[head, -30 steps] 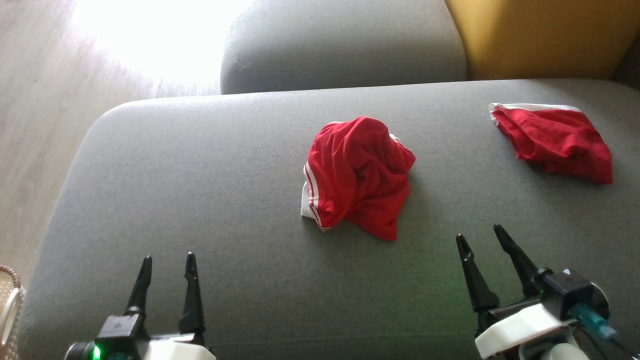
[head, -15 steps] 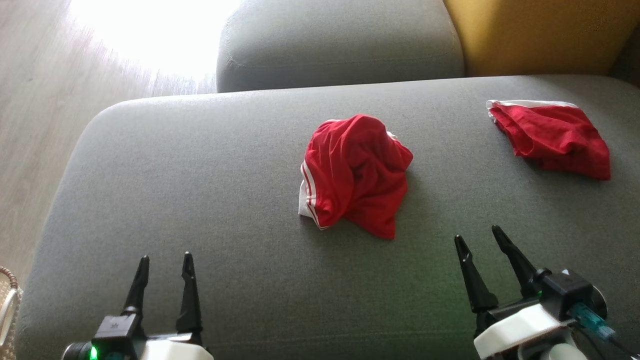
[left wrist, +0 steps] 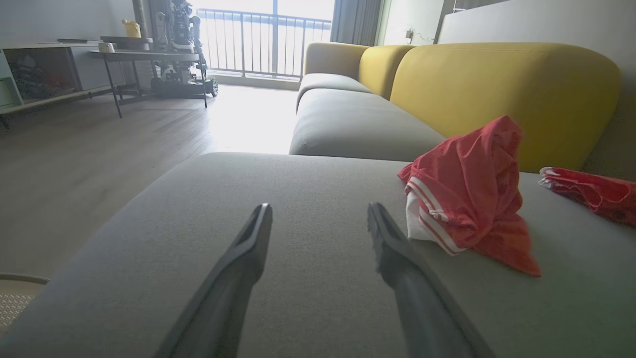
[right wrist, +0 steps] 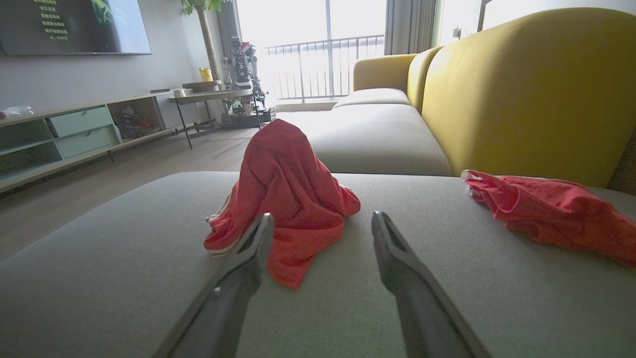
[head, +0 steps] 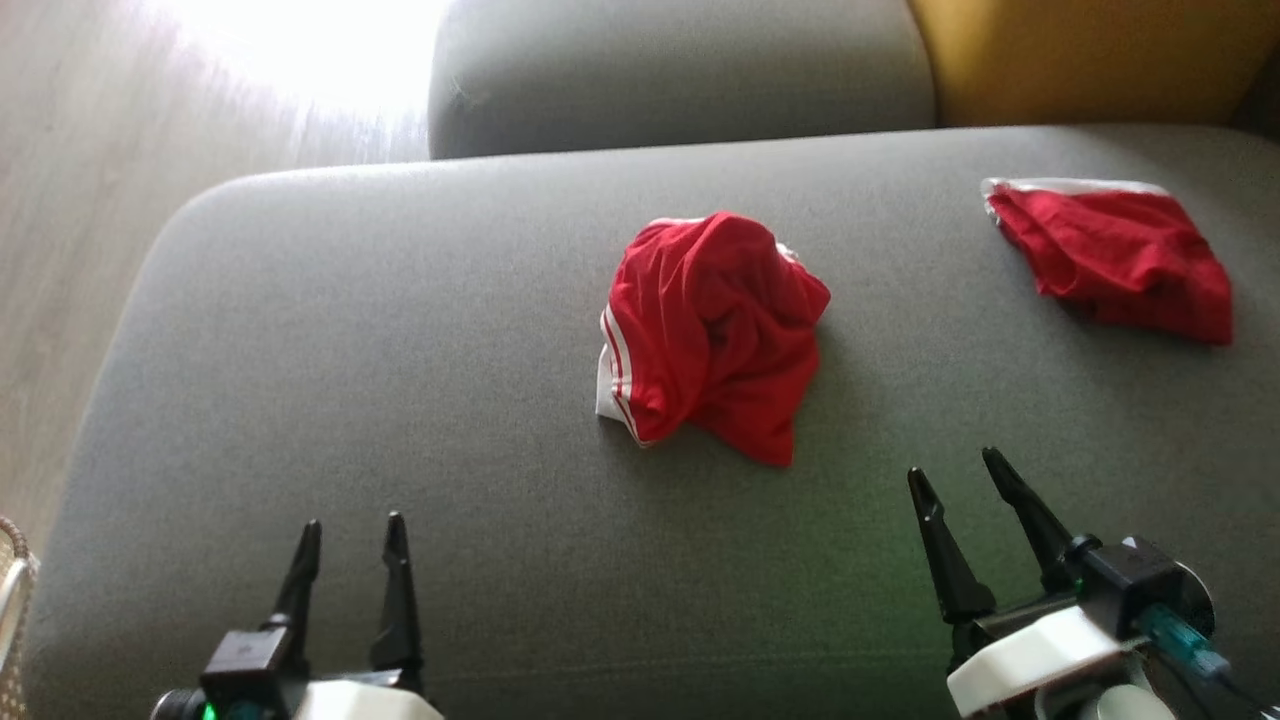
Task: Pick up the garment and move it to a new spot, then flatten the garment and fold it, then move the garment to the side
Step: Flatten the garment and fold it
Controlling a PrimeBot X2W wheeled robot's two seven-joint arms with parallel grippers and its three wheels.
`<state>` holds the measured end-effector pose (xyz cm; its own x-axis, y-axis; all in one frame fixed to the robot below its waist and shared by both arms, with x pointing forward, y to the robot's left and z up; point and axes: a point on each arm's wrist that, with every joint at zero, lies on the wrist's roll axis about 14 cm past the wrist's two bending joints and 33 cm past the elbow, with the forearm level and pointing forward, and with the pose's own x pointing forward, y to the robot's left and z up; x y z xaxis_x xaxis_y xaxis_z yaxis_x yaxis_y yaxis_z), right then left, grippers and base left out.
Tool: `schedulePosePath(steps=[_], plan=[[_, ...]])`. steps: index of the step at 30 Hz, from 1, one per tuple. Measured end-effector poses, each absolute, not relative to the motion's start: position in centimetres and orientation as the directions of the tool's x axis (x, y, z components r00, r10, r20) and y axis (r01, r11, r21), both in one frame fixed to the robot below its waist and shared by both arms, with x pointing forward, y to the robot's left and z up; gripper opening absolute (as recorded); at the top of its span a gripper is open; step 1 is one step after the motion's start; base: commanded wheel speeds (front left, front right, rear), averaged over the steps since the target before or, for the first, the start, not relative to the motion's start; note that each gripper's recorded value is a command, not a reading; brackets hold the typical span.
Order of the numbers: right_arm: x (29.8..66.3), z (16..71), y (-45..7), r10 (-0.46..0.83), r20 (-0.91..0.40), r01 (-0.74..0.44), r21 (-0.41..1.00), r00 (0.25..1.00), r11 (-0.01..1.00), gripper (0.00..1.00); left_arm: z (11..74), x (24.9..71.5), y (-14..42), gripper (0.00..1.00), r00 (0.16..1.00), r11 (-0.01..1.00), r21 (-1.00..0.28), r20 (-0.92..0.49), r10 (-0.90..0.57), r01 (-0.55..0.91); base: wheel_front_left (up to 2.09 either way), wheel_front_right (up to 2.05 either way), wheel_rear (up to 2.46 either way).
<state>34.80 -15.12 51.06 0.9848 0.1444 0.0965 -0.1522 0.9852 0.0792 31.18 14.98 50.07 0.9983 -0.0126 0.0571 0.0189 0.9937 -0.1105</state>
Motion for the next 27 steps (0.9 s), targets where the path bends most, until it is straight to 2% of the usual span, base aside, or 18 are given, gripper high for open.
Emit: schedulePosePath(steps=[6, 12, 18, 27], plan=[[35.5, 50.4, -15.5, 0.136, 0.075, -0.14, 0.061, 0.988, 0.988, 1.0, 50.3, 33.7, 12.6, 1.0, 0.995, 0.981, -0.17, 0.061, -0.08, 0.089, 0.0, 0.0, 0.0], [36.4, 50.1, -16.1, 0.119, 0.064, -0.122, 0.043, 0.991, 0.992, 1.0, 49.5, 36.5, 8.9, 1.0, 0.982, 0.931, -0.315, 0.028, -0.188, 0.188, 0.0, 0.0, 0.0], [37.9, 50.0, -16.6, 0.108, 0.062, -0.11, 0.028, 0.992, 0.994, 1.0, 47.6, 39.4, 4.6, 1.0, 0.944, 0.901, -0.311, -0.03, -0.328, 0.303, 0.0, 0.0, 0.0], [40.3, 49.0, -17.8, 0.076, 0.04, -0.077, 0.019, 0.996, 0.997, 1.0, 44.7, 43.8, 1.3, 1.0, 0.906, 0.839, -0.436, -0.113, -0.409, 0.324, 0.0, 0.0, 0.0]])
